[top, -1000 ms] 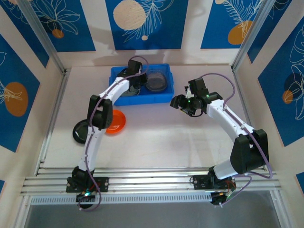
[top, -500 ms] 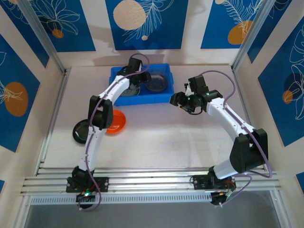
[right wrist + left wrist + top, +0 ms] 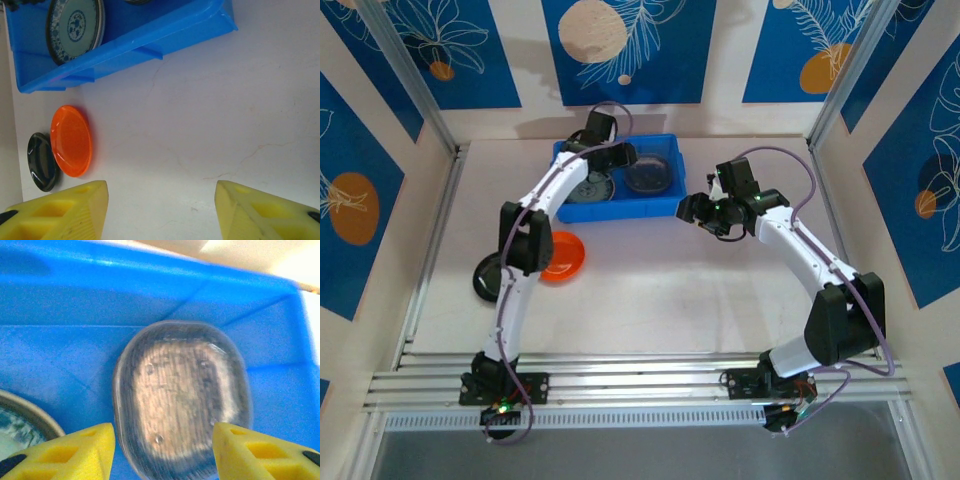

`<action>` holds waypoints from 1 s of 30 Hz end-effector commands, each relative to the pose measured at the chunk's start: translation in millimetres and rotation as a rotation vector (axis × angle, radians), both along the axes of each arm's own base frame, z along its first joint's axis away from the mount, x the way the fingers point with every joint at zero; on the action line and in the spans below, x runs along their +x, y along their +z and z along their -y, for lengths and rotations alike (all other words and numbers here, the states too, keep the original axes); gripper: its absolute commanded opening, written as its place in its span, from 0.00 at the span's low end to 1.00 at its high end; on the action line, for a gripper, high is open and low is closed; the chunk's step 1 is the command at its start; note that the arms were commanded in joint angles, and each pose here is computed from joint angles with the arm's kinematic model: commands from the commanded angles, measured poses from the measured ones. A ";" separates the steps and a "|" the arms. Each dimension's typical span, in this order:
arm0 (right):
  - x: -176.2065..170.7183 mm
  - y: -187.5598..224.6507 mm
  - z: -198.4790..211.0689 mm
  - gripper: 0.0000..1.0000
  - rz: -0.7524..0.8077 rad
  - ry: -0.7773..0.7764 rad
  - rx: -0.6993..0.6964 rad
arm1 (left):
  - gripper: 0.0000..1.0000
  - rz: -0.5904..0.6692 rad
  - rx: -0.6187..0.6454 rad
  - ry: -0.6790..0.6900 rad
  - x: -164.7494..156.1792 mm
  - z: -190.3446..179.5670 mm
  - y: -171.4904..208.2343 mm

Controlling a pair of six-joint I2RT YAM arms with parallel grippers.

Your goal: Place the plates into the plastic bin on the countertop

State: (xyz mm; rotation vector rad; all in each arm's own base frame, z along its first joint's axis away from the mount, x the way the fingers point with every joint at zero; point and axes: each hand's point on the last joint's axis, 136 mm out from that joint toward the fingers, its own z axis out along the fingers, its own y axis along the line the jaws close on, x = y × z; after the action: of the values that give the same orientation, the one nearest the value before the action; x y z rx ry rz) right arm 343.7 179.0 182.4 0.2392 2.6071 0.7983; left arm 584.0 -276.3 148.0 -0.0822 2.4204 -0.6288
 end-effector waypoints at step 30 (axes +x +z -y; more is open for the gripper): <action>-42.7 -29.4 -105.6 0.56 0.144 0.200 0.111 | 0.79 0.127 0.053 0.027 -326.1 -112.1 60.7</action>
State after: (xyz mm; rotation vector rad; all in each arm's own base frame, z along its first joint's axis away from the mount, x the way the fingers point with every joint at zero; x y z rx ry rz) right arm 297.8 273.7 156.3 -0.0757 2.5010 0.9179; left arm 272.4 -175.0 223.6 0.0732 2.2820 -0.4982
